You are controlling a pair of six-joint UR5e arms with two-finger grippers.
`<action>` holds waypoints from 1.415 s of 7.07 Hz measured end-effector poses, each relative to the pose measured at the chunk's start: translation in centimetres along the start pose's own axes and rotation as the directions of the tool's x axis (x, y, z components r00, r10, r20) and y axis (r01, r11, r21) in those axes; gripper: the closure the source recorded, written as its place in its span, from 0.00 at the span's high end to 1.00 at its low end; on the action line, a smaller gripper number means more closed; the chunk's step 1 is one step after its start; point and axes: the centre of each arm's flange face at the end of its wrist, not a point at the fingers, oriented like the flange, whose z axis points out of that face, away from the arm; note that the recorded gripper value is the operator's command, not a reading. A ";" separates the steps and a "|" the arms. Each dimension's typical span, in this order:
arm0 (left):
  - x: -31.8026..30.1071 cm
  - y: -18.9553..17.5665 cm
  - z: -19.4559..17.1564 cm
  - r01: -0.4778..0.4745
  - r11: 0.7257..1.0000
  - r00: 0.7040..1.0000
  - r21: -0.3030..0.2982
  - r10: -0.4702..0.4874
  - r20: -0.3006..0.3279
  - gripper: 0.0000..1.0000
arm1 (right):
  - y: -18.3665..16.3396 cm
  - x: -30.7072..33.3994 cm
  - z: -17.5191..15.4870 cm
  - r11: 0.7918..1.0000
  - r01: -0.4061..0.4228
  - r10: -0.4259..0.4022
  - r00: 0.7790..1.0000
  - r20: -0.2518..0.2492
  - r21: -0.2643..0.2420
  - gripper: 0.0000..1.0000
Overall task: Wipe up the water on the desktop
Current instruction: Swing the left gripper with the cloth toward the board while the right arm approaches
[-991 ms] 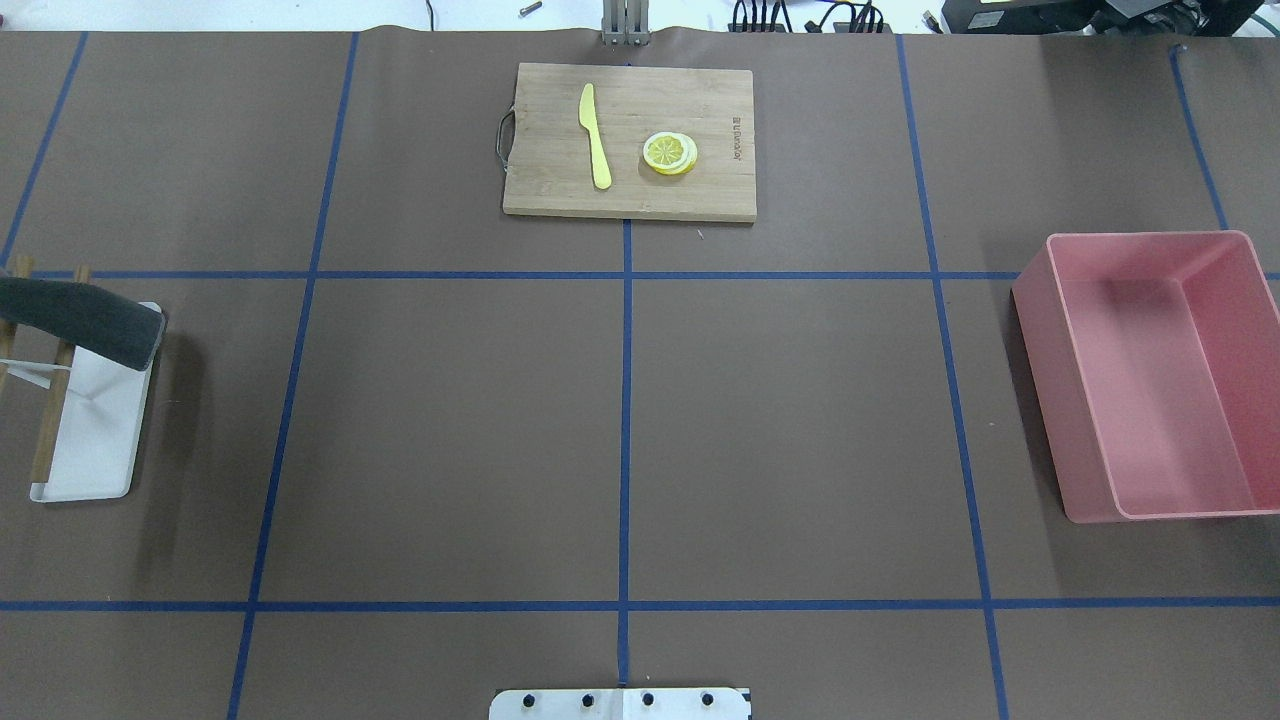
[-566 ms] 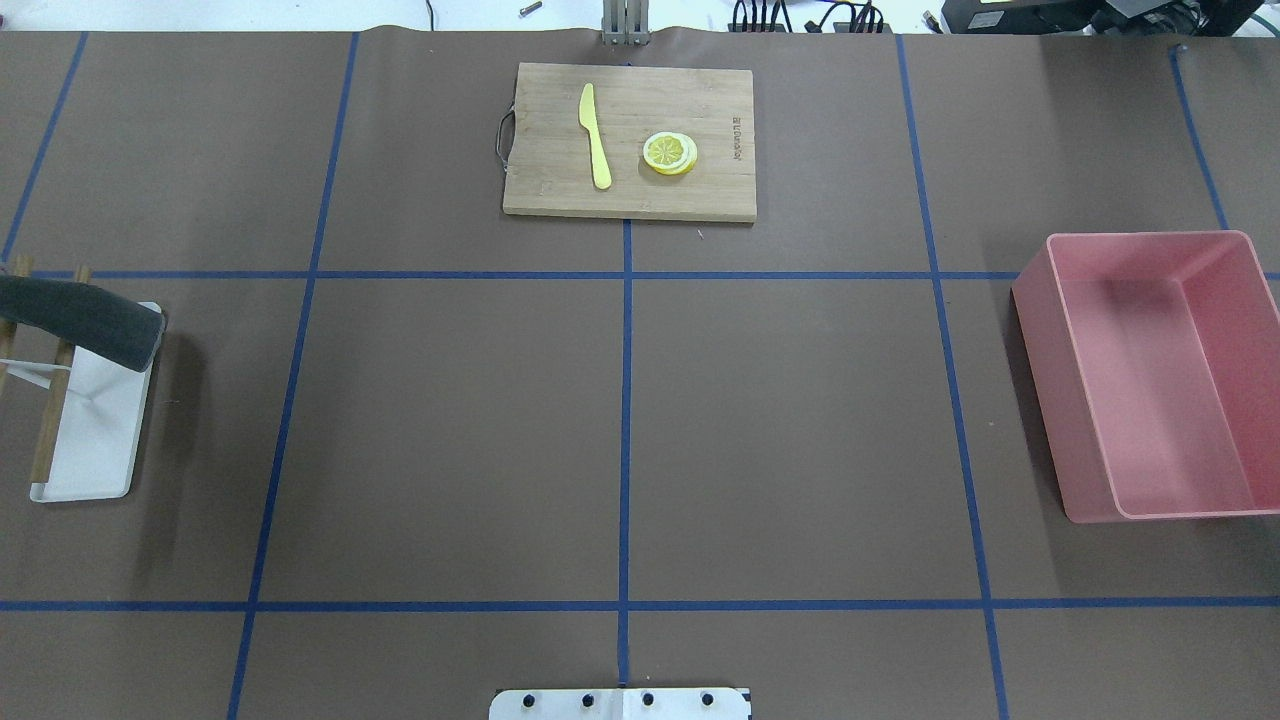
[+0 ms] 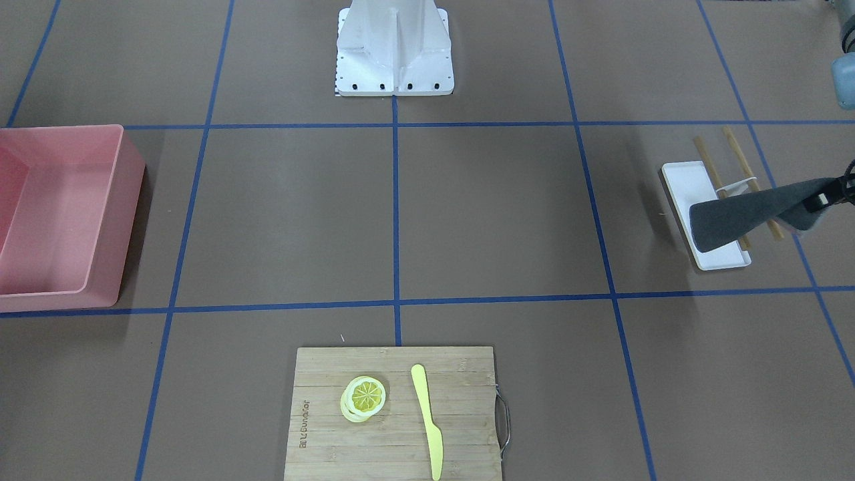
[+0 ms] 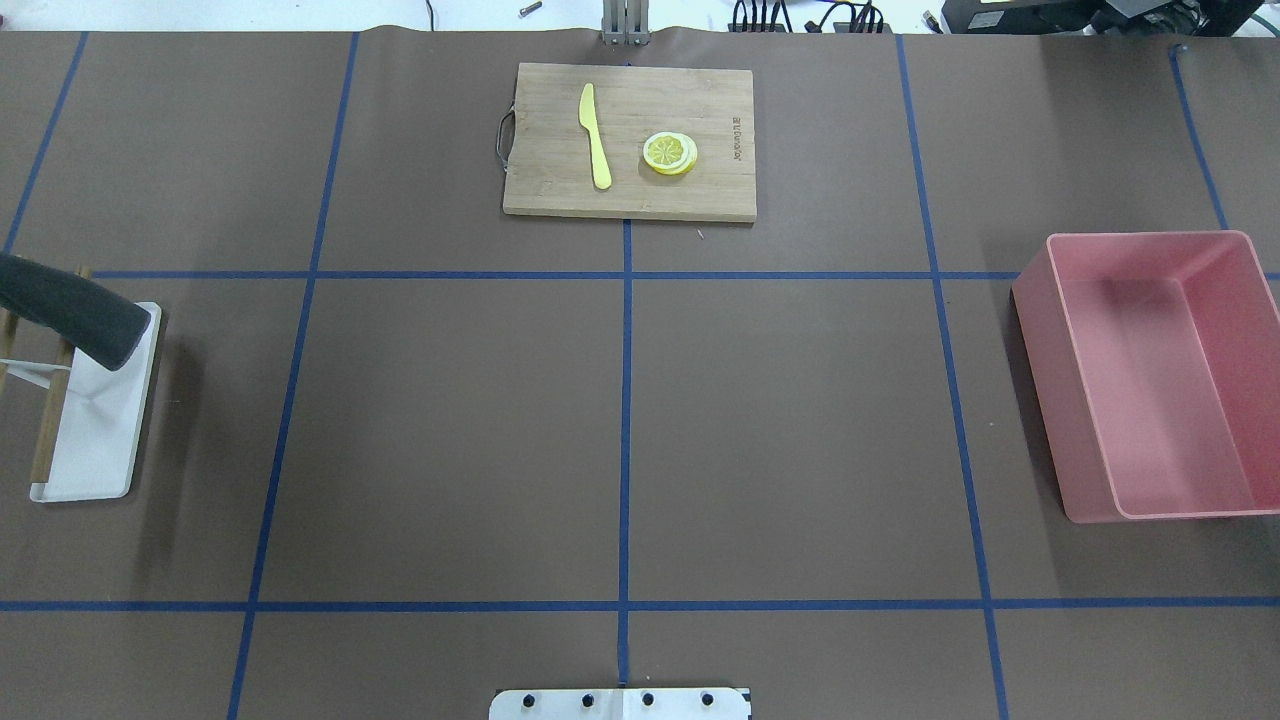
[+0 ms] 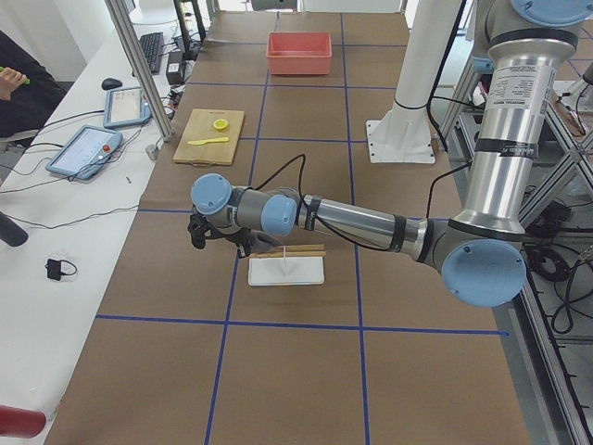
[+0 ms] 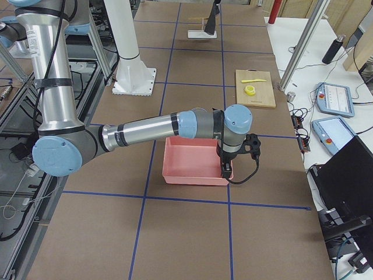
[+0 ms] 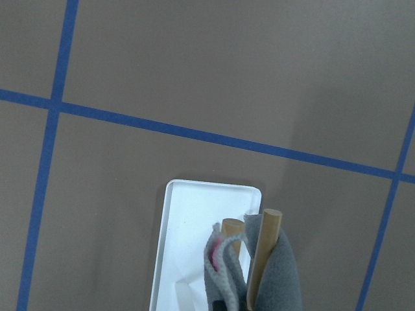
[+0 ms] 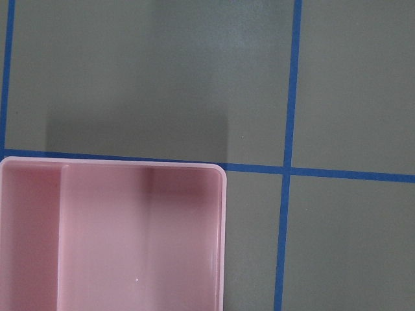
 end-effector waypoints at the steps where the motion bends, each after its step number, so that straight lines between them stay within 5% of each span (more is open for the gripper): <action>1: 3.0 -0.9 -3.1 0.042 0.999 0.999 0.005 -0.042 -0.003 0.00 | -0.2 -0.3 -0.2 1.000 0.008 -0.008 1.000 0.000 0.006 1.00; 4: 14.1 -2.6 -12.6 0.196 0.980 0.981 0.017 -0.196 -0.006 0.00 | -0.4 -1.1 -0.5 0.996 0.068 -0.068 0.998 -0.003 0.050 1.00; 6: 19.4 -2.4 -13.1 0.307 0.951 0.951 0.038 -0.306 -0.037 0.00 | -0.8 -3.0 -0.4 0.974 0.186 -0.188 0.982 0.003 0.126 1.00; 7: 22.0 -1.9 -11.8 0.331 0.943 0.943 0.042 -0.329 -0.058 0.00 | -1.3 -5.4 -0.1 0.937 0.297 -0.304 0.953 0.010 0.185 1.00; 10: 28.9 1.0 -6.9 0.365 0.931 0.925 0.015 -0.361 -0.117 0.00 | -2.6 -19.0 0.7 0.723 0.606 -0.639 0.769 -0.013 0.331 1.00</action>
